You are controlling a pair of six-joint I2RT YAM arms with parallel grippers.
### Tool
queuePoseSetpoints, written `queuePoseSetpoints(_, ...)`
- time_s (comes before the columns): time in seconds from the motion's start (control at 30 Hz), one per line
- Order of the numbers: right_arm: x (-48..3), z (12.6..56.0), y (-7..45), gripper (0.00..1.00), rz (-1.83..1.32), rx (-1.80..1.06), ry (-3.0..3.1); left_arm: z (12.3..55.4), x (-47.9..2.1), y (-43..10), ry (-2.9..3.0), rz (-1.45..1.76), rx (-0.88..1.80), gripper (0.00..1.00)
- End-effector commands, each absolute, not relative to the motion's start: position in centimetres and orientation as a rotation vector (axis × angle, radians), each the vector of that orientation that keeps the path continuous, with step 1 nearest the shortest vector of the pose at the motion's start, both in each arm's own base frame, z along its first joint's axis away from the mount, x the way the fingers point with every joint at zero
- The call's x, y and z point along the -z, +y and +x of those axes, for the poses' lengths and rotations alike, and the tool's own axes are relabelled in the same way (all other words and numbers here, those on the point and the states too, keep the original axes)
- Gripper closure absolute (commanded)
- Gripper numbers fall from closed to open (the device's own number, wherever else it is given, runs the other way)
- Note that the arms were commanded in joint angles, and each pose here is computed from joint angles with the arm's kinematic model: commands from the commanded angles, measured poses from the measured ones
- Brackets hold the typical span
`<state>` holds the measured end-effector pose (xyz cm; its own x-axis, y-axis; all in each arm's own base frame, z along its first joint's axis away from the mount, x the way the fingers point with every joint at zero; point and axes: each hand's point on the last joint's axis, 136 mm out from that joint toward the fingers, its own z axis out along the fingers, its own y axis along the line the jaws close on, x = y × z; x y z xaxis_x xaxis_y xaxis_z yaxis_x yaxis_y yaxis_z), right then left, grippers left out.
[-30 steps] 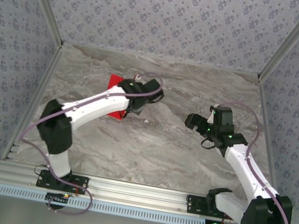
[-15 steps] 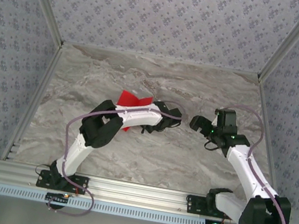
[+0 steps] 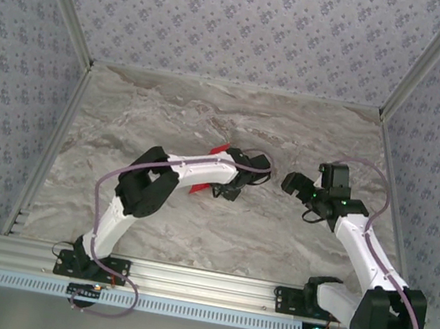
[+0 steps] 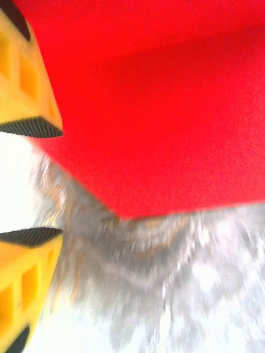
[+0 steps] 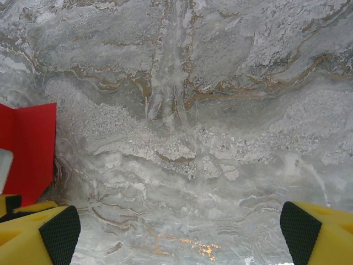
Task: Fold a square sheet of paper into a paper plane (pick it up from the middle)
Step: Turn over the paper at the center of the table, then move the paper to the center of the table.
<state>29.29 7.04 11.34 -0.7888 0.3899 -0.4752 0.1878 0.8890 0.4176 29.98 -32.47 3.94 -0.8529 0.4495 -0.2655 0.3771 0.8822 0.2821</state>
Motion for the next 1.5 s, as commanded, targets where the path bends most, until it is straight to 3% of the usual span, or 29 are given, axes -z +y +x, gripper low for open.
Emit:
queuePoseSetpoints(0.0, -11.0, 29.0, 7.2, 0.02, 0.441, -0.506, 2.5, 28.8, -10.9, -36.7, 2.679, 0.59, 0.138, 0.4)
queuePoseSetpoints(0.17, -11.0, 29.6, 9.0, 0.04, 0.371, -0.605, 2.527, 29.2, -14.4, -35.8, 2.697, 0.424, 0.435, 0.32)
queuePoseSetpoints(0.37, -11.2, 30.5, 13.8, 0.18, 0.187, -0.65, 2.582, 30.9, -16.2, -30.2, 2.65, 0.144, 0.601, 0.13)
queuePoseSetpoints(0.53, -10.9, 31.3, 21.5, 0.46, -0.04, -0.673, 2.624, 32.0, -14.5, -22.5, 2.645, -0.144, 0.487, 0.01)
queuePoseSetpoints(0.63, -10.8, 31.7, 26.1, 0.69, -0.14, -0.692, 2.628, 31.8, -13.2, -18.4, 2.65, -0.29, 0.419, 0.01)
queuePoseSetpoints(0.73, -11.0, 32.4, 29.0, 0.81, -0.189, -0.638, 2.618, 31.2, -12.2, -15.1, 2.648, -0.421, 0.364, 0.01)
queuePoseSetpoints(0.87, -11.4, 33.2, 32.4, 0.82, -0.246, -0.599, 2.593, 30.3, -11.3, -12.5, 2.638, -0.535, 0.367, 0.01)
queuePoseSetpoints(1.13, -6.7, 34.0, 36.5, 0.83, -0.34, -0.583, 2.718, 29.7, -10.4, -11.2, 2.644, -0.6, 0.388, 0.01)
queuePoseSetpoints(1.47, -1.5, 31.3, 36.0, 0.84, -0.521, -0.521, 2.87, 30.0, -9.8, -12.1, 2.668, -0.576, 0.442, 0.01)
